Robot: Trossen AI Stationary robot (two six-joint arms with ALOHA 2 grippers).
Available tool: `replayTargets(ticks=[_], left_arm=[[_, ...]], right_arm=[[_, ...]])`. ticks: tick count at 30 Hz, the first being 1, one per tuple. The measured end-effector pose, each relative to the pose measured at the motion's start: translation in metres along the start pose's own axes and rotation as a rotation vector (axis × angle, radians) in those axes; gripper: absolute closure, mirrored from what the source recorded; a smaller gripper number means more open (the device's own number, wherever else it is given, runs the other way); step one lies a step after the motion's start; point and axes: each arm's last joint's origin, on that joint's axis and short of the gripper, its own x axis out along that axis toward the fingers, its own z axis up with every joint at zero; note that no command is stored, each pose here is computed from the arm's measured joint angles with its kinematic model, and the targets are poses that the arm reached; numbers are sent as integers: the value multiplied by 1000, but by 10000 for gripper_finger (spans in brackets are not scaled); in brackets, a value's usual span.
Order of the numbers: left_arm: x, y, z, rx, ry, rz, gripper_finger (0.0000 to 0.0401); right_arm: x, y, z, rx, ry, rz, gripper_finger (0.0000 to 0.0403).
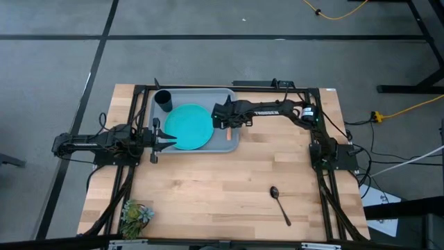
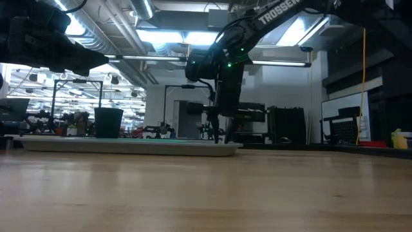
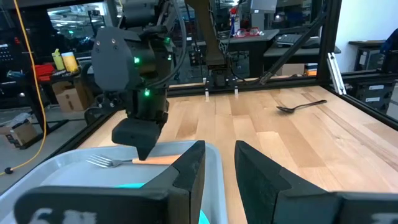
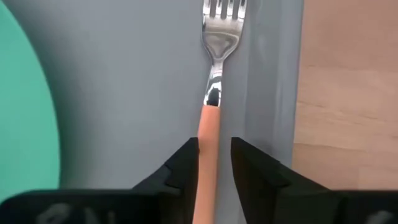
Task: Pick and place plate/cup/fork/spoon on tray
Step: Put the black spoon on the serving tray left beside the yellow fork
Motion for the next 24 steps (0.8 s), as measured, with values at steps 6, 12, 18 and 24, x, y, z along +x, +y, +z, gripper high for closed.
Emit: replayTargets(ticks=[6,12,18,24], left_arm=[[0,0,0,0,0,0,321],[0,0,0,0,0,0,321],[0,0,0,0,0,0,321],[0,0,0,0,0,0,321]], right_arm=[[-6,0,-1,-12,4,11,302],[-61,8,-5,-117,-114,72,300],[-117,9,-62,-350,-174,106,300],[-149,-6,-151,-425,-121,70,299]])
